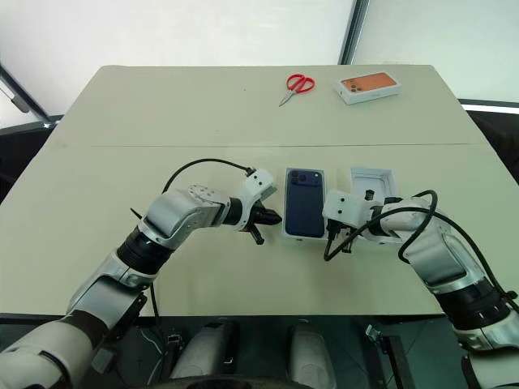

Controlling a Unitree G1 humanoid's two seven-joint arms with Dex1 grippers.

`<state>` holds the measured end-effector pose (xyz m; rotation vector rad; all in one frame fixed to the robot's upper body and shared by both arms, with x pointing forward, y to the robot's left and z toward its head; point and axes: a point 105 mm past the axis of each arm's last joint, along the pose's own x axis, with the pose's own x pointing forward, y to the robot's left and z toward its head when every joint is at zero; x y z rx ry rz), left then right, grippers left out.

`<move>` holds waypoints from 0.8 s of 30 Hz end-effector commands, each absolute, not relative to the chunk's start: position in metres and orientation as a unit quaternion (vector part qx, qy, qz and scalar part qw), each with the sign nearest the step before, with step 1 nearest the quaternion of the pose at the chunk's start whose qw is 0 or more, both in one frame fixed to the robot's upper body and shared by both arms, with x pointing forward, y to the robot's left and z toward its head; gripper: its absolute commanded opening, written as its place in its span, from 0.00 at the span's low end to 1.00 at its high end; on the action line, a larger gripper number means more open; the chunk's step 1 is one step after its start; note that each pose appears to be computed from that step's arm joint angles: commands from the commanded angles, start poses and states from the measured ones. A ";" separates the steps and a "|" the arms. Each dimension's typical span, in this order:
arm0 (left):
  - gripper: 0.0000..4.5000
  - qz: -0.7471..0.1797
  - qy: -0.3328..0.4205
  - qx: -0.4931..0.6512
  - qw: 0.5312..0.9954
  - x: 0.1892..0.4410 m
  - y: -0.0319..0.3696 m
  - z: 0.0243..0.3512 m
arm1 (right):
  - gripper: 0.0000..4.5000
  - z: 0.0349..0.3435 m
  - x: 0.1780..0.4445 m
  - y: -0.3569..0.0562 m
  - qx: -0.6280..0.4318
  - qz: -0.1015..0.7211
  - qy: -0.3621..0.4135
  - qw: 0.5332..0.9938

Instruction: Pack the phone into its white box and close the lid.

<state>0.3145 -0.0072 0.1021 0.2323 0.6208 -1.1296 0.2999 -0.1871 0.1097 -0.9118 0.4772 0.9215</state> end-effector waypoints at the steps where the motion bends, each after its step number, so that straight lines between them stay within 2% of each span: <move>1: 0.01 -0.593 0.273 0.110 0.750 0.287 -0.028 0.111 | 0.00 0.122 0.288 -0.165 -0.419 0.467 0.179 0.758; 4: 0.01 -0.611 0.283 0.122 0.729 0.274 -0.027 0.106 | 0.00 0.121 0.285 -0.167 -0.418 0.468 0.187 0.756; 9: 0.01 -0.618 0.288 0.124 0.721 0.267 -0.024 0.105 | 0.00 0.119 0.282 -0.170 -0.419 0.467 0.195 0.754; 24: 0.01 -0.589 0.290 0.122 0.744 0.280 -0.018 0.103 | 0.00 0.118 0.269 -0.171 -0.417 0.483 0.206 0.742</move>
